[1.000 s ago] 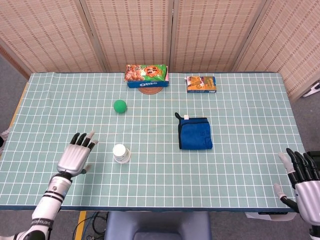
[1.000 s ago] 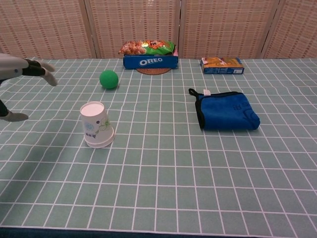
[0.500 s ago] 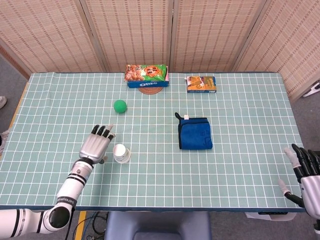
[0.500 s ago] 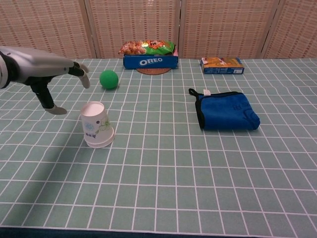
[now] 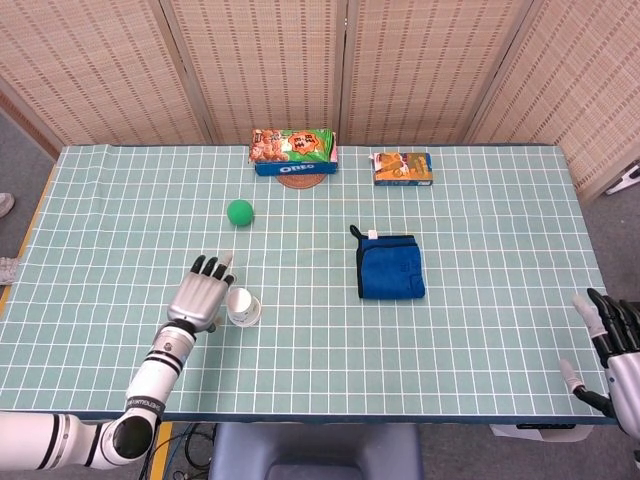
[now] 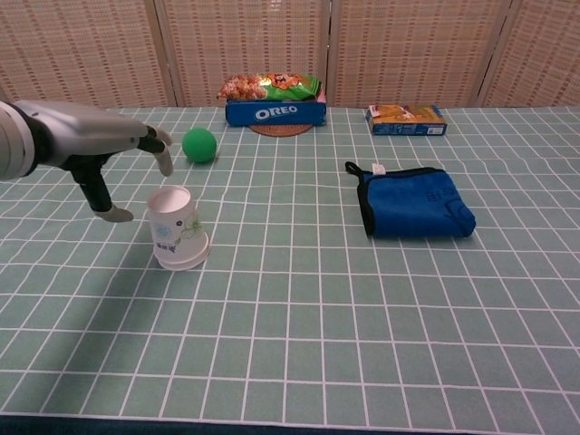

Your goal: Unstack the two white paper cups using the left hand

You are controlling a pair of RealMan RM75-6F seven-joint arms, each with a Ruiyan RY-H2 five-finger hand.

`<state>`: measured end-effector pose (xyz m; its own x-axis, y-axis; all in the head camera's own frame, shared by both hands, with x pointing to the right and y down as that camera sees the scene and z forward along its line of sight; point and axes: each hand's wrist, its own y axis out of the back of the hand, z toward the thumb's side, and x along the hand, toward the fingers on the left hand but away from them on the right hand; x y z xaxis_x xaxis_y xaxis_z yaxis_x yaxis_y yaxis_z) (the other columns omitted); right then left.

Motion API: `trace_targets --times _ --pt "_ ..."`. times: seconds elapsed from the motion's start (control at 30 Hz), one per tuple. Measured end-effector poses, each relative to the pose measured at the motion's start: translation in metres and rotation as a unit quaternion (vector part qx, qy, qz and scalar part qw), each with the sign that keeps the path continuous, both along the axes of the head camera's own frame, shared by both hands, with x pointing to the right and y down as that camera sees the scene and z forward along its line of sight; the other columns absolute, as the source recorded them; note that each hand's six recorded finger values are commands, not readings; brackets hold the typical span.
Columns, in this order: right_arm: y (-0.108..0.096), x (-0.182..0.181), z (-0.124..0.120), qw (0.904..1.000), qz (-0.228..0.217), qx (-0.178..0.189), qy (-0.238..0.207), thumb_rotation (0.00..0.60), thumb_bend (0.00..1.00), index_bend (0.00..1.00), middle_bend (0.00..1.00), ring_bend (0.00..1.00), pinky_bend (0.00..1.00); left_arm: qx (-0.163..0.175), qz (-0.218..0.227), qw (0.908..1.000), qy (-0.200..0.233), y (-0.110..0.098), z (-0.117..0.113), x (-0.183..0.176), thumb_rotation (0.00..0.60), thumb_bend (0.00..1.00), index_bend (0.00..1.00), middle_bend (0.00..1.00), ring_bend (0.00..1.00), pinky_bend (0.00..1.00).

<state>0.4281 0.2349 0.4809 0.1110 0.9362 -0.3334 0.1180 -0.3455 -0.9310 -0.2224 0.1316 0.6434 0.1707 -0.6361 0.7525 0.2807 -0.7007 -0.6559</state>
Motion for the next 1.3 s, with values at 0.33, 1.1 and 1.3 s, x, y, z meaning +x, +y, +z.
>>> trace_targets --times 0.33,1.1,1.3 --pt "0.001 0.002 -0.003 1.0000 0.000 0.004 -0.003 0.600 0.32 0.01 0.00 0.00 0.00 -0.008 -0.003 0.9999 -0.007 -0.001 0.011 0.007 0.600 0.30 0.26 0.00 0.00 0.00" --pt "0.002 0.002 -0.004 1.0000 -0.001 0.002 -0.003 0.600 0.31 0.01 0.00 0.00 0.00 -0.009 -0.005 0.9998 -0.015 -0.001 0.015 0.013 0.600 0.30 0.29 0.00 0.00 0.00" --pt "0.002 0.003 -0.003 1.0000 -0.001 -0.001 -0.001 0.600 0.32 0.01 0.00 0.00 0.00 -0.012 -0.003 0.9999 -0.010 -0.002 0.018 0.016 0.600 0.30 0.30 0.00 0.00 0.00"
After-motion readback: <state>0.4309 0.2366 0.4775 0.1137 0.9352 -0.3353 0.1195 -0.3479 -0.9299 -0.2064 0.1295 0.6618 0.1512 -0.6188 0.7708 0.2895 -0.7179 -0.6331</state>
